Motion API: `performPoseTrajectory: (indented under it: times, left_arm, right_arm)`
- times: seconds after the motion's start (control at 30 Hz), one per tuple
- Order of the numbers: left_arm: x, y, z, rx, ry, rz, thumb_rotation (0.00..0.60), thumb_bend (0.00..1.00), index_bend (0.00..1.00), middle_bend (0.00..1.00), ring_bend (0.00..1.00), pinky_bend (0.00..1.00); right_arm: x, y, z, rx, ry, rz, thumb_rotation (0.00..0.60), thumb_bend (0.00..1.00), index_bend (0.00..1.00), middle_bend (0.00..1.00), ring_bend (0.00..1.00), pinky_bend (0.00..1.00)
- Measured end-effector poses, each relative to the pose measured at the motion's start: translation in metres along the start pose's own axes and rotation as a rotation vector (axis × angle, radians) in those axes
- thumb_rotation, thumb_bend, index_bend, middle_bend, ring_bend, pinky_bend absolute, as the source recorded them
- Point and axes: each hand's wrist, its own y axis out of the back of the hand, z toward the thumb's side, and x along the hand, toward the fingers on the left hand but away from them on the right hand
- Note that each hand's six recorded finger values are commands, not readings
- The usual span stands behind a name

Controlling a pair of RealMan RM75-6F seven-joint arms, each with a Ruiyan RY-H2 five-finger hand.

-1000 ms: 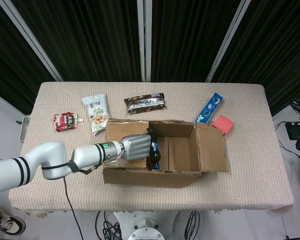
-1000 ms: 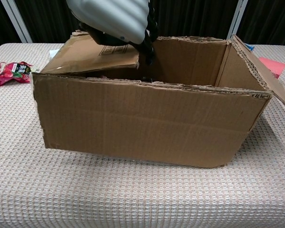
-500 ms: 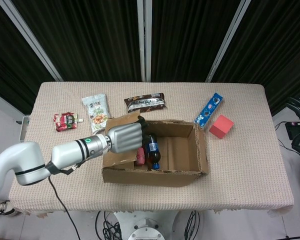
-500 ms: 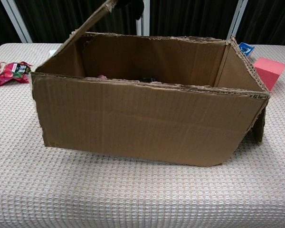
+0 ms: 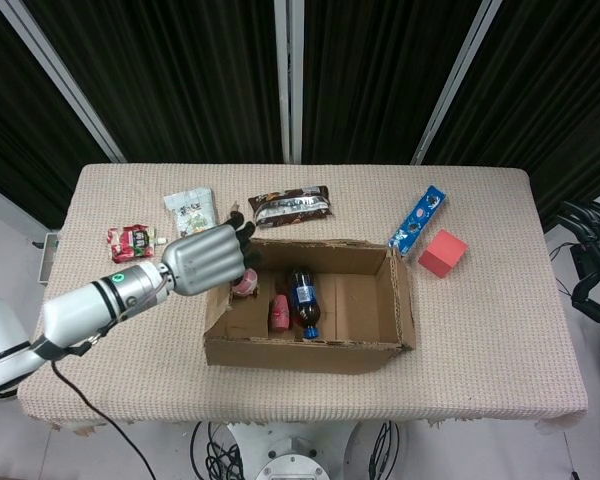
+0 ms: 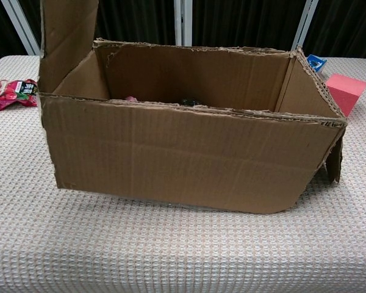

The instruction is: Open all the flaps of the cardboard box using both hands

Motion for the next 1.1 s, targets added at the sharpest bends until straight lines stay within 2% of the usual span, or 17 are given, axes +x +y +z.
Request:
performPoseTrajectory:
  times: [0.2,0.43,0.7,1.1]
  left_arm:
    - [-0.020,-0.013,-0.007,-0.010,0.037,-0.042,0.600,0.89,0.19,0.35,0.17,0.28]
    - [-0.039,-0.025,-0.015,-0.049,0.092,-0.062,0.600,0.89,0.18,0.30,0.17,0.29]
    - [-0.058,-0.046,-0.019,-0.117,0.155,-0.079,0.600,0.89,0.18,0.29,0.17,0.29]
    - [-0.088,-0.080,-0.024,-0.355,0.295,-0.038,0.600,0.89,0.18,0.26,0.17,0.29]
  right_arm:
    - [-0.002,-0.003,0.005,-0.002,0.006,0.006,0.600,1.00,0.00,0.00,0.00,0.00]
    - [-0.006,-0.009,0.009,-0.006,0.010,0.020,0.600,1.00,0.00,0.00,0.00,0.00]
    - [-0.008,-0.010,0.011,-0.008,0.008,0.022,0.600,1.00,0.00,0.00,0.00,0.00]
    - [-0.006,-0.018,0.010,-0.020,-0.006,0.044,0.600,1.00,0.00,0.00,0.00,0.00]
